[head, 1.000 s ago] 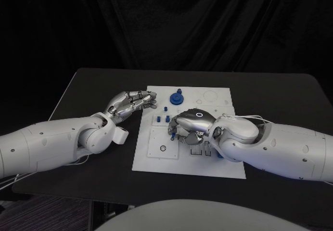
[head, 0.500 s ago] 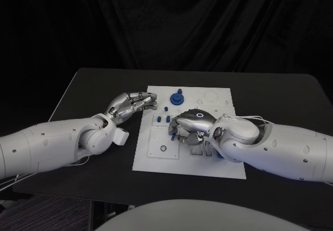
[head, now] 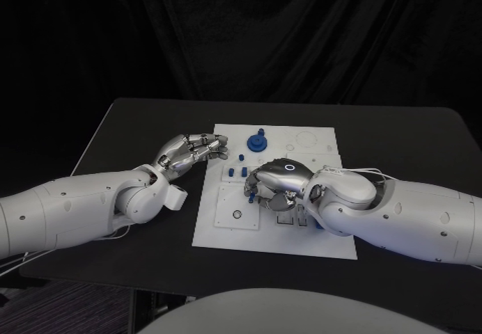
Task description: Assemble the parts on the task board
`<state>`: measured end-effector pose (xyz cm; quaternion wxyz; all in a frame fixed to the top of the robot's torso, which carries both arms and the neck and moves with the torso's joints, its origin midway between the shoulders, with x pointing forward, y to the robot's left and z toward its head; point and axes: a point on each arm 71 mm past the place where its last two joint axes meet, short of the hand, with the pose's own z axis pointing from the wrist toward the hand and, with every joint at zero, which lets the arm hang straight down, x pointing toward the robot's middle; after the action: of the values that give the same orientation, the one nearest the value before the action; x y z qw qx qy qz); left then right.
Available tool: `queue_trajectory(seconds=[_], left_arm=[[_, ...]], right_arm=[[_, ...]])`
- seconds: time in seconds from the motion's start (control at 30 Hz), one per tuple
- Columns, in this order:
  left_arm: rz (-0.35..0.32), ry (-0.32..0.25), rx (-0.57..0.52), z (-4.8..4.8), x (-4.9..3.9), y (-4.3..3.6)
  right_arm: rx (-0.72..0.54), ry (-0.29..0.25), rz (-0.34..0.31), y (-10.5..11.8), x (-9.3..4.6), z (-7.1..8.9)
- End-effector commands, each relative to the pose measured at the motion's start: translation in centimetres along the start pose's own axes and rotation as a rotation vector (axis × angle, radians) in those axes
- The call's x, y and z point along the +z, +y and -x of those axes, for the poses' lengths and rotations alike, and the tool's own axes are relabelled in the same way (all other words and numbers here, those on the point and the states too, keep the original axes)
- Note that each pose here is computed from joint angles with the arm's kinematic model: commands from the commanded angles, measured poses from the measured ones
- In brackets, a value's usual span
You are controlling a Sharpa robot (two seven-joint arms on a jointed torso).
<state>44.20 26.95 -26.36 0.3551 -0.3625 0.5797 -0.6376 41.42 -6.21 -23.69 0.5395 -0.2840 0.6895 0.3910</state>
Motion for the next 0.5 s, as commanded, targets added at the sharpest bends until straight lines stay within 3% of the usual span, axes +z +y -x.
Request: queue_trajectory(seconds=[0.03, 0.5], left_arm=[[-0.091, 0.007, -0.012, -0.11, -0.06, -0.6], [-0.085, 0.007, -0.013, -0.1, -0.04, -0.5]], right_arm=[[-0.003, 0.021, -0.004, 0.09, -0.05, -0.34], [-0.001, 0.023, -0.004, 0.16, -0.14, -0.34]])
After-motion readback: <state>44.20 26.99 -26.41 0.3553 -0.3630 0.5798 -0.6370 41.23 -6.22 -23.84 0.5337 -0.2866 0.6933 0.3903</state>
